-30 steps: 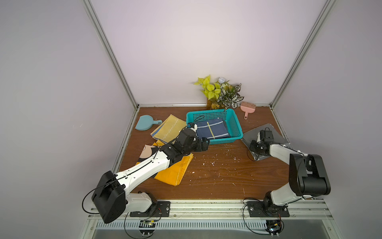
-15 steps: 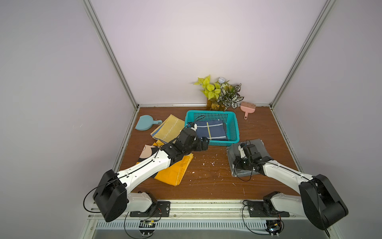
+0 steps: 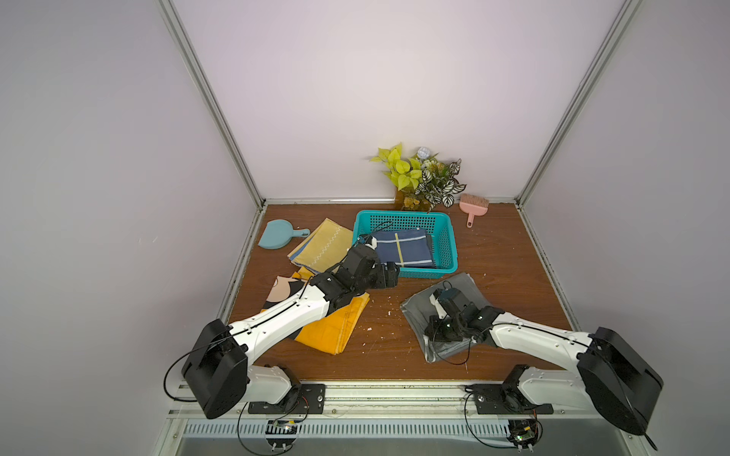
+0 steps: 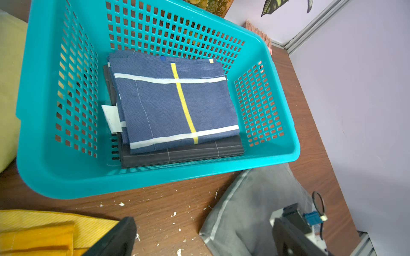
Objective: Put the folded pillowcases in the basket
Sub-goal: Pick up the pillowcase from the center of the board.
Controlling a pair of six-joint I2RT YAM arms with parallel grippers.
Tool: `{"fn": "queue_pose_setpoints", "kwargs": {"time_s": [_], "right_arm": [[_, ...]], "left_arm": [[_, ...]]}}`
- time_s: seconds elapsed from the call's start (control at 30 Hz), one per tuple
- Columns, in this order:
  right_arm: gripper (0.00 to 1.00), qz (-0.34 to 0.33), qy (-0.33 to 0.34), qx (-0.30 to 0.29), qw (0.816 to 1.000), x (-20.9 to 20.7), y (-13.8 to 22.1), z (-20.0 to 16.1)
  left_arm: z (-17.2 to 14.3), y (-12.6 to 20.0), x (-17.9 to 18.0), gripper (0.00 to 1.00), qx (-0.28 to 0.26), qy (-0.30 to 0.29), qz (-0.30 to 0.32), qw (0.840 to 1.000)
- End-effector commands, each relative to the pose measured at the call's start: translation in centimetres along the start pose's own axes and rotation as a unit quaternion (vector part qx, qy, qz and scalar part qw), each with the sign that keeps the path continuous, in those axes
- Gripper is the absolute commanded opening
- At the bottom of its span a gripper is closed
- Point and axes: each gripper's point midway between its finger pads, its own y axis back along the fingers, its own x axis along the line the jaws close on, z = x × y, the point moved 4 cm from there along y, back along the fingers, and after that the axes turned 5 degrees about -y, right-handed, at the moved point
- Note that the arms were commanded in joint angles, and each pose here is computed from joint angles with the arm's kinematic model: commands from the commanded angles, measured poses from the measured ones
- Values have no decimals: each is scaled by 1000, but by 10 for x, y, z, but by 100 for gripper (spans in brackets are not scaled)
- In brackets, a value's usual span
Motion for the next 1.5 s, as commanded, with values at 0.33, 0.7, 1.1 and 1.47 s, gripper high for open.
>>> {"fn": "queue_pose_setpoints", "kwargs": {"time_s": [0.33,0.7,1.1,1.47], "right_arm": [[50,138,56,7,989,126,-15,15],[77,15,63,-100,993,50,71,70],[99,-119,-44,-164,978,-94,89,96],[96,-71,-98,-110,987,-107,53,78]], "left_arm": [[-42,27,35,98,38,31,44,998],[-95,15,7,99,102,53,-47,992],[-147,-33,-8,99,165,60,-83,981],[-166,-39,6,99,186,44,-51,980]]}}
